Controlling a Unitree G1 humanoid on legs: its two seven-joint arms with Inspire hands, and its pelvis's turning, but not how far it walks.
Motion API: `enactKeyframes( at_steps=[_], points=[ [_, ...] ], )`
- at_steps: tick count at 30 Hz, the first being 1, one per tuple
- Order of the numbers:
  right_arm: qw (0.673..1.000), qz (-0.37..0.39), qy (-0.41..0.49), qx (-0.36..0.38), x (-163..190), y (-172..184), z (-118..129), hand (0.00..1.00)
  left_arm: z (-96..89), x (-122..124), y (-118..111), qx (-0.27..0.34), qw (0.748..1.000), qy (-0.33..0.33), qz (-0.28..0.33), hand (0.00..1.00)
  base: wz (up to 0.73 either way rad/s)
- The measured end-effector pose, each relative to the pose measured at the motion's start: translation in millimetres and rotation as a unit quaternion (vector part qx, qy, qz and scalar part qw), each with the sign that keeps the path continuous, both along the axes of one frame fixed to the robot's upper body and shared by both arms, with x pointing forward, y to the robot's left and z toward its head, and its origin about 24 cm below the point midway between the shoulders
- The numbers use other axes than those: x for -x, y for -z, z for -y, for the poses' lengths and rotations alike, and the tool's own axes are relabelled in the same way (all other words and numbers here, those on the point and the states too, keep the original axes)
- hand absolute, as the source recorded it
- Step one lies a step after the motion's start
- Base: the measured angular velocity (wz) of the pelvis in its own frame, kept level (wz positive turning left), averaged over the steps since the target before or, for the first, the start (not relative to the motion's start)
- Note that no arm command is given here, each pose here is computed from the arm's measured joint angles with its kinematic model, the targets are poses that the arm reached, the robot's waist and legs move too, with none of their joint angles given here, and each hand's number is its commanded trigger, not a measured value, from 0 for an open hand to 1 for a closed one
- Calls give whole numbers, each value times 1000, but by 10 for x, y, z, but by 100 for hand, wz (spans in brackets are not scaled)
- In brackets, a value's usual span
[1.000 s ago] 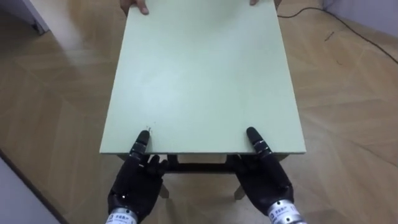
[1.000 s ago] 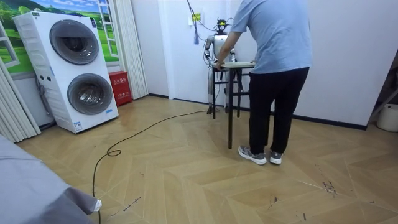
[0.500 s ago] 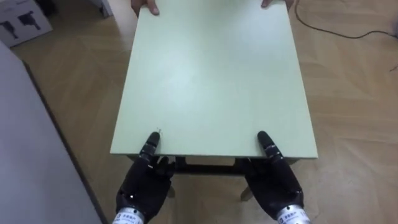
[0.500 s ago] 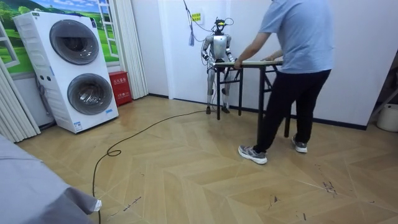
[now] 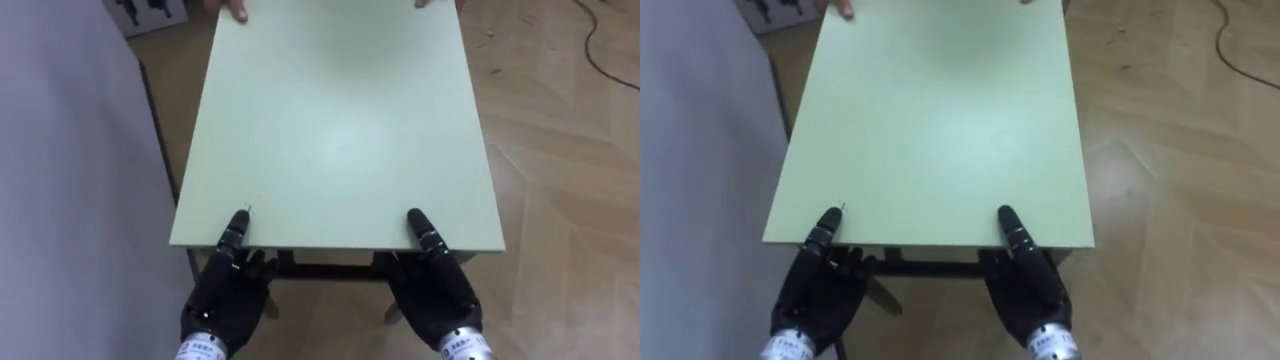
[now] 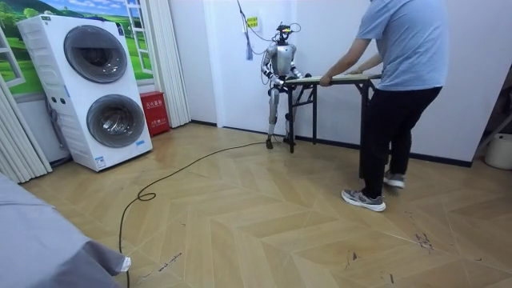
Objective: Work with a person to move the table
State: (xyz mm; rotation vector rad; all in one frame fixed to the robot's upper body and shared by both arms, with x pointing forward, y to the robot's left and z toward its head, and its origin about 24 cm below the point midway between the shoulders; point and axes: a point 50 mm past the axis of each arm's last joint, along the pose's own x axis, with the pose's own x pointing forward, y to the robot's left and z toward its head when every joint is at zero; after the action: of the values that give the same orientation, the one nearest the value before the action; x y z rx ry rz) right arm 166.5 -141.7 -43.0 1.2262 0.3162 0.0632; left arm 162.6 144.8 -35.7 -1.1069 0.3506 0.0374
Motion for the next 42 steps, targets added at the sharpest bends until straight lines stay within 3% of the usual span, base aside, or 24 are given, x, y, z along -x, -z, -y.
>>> enactKeyframes(
  at_steps=[25,42],
  points=[
    [1000,-25,2,4,-5,23,26,100,-3,-26,23,-9,1000,6,-17,100,41],
    [999,-42,-9,16,17,51,44,100,17,-5,95,-15,999,2,-38,100,7]
  ],
)
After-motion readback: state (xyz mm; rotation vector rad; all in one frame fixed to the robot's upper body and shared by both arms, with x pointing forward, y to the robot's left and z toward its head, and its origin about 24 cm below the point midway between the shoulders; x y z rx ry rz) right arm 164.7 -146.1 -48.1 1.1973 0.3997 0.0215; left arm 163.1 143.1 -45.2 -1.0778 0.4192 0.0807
